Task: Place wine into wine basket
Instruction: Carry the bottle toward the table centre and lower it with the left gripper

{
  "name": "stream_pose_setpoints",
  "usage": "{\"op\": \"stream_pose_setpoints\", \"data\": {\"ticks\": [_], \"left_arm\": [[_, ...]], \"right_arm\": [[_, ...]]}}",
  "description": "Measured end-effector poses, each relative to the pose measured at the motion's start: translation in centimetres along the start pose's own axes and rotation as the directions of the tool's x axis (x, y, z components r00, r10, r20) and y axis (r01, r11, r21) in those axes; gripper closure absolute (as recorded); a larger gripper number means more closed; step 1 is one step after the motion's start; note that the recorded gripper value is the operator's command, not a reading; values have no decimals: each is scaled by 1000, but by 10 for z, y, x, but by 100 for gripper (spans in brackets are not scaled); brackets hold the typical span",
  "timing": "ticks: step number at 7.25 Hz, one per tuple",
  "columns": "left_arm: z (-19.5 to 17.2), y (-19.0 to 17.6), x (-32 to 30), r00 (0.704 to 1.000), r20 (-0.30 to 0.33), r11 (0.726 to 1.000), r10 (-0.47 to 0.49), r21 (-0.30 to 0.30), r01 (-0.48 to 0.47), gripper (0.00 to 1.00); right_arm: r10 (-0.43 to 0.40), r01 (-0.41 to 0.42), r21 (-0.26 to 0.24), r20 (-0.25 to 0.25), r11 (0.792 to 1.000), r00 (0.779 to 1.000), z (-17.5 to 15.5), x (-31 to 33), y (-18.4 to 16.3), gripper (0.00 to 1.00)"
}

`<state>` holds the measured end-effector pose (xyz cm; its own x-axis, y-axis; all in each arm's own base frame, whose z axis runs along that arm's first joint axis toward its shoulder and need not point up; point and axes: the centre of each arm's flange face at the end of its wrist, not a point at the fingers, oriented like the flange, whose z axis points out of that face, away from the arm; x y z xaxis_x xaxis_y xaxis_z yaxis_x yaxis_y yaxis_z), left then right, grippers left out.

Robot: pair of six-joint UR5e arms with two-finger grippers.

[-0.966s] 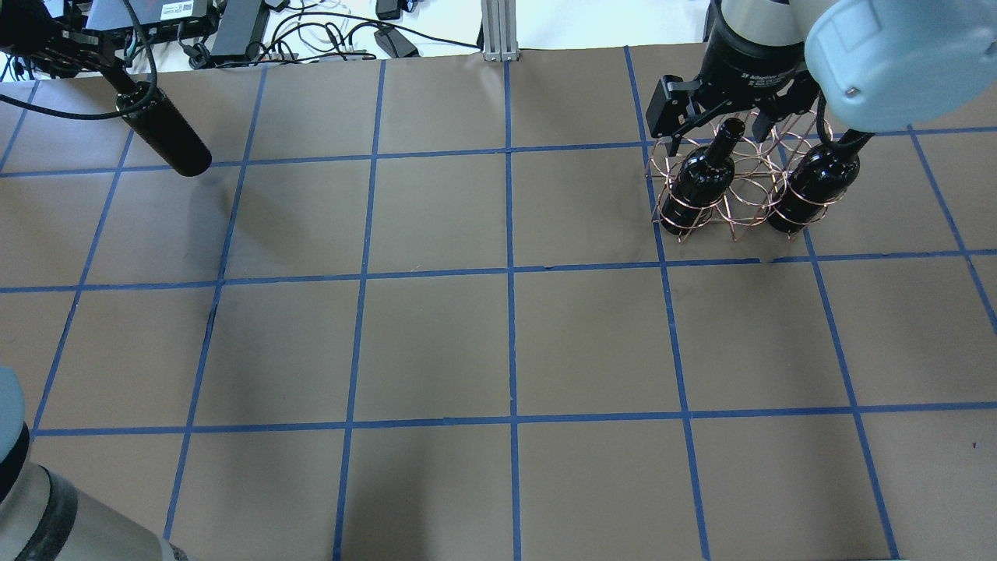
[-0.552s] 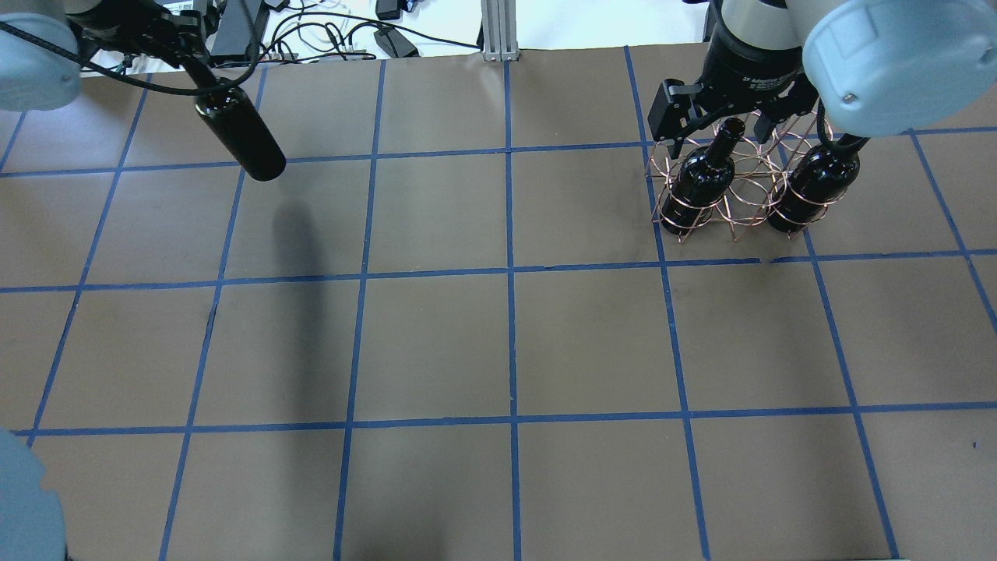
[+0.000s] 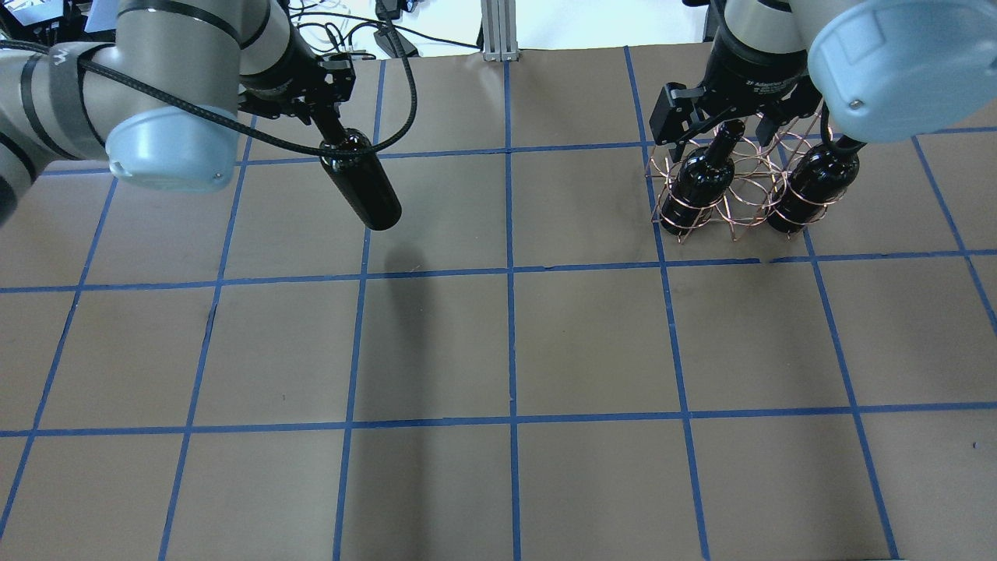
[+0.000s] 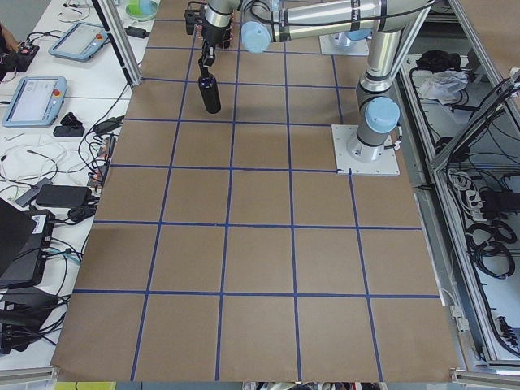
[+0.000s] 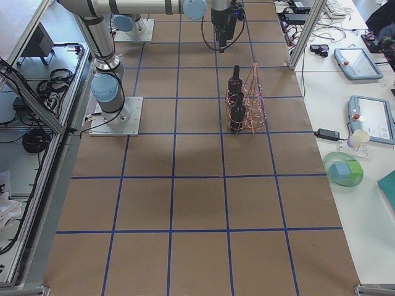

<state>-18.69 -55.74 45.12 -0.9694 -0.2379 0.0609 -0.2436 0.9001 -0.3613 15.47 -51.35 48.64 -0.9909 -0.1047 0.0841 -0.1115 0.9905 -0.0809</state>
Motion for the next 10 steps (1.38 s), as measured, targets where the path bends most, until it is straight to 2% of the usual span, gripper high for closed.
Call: {"op": "stream_pose_setpoints", "data": {"ticks": [2, 4, 10], "left_arm": [[6, 42, 43, 996, 23, 996, -87, -18, 87, 86], [16, 61, 57, 988, 34, 988, -152, -37, 153, 86], [22, 85, 70, 981, 117, 986, -154, -48, 161, 87]], "right_arm": [[-3, 3, -25, -2, 1000, 1000, 5, 0, 2, 0], [-6, 6, -62, -4, 998, 1000, 17, 0, 5, 0], [11, -11, -61, -8, 998, 1000, 19, 1, 7, 0]]}}
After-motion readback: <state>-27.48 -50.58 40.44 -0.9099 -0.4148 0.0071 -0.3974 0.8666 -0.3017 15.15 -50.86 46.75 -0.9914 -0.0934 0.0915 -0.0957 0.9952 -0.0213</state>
